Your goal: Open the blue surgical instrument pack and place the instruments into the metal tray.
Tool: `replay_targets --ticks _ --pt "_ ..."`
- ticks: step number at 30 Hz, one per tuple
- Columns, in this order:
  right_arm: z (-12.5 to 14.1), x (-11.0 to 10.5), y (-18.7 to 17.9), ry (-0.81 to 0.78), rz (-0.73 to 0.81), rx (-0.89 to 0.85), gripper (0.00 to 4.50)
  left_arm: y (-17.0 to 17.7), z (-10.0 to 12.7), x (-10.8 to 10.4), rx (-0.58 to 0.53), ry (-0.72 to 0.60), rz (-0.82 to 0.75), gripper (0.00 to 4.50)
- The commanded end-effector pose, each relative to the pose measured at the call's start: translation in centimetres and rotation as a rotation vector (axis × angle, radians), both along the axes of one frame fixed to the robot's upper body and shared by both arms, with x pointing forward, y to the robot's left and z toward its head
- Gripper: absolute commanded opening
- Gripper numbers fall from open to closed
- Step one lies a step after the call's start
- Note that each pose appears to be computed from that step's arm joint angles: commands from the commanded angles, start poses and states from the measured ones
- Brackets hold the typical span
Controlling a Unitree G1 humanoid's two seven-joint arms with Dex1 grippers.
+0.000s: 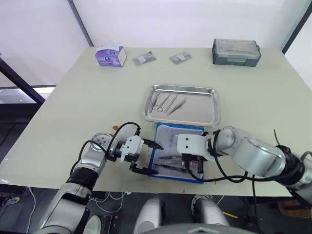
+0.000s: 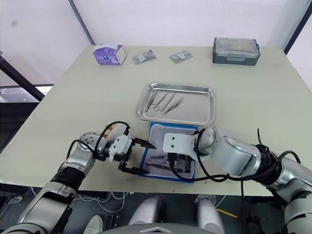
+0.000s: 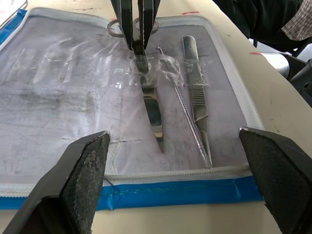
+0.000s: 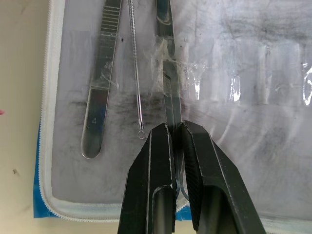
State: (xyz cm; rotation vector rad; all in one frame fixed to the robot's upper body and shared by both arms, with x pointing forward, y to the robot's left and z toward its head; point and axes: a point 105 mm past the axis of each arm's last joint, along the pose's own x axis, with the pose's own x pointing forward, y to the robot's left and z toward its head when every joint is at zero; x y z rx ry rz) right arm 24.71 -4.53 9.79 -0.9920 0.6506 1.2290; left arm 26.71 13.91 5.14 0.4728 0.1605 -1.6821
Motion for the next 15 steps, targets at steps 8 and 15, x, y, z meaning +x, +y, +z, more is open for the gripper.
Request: replay_targets --ticks 8,15 --pt "-0.3 -0.8 -2.7 -0.049 0.035 -0.038 0.04 0.8 -4.4 -1.7 0.145 0.147 -0.002 4.50" --pt "-1.1 -0.7 -5.1 -0.059 0.013 -0.034 0.04 0.8 -4.4 -1.6 0.144 0.145 -0.001 4.50"
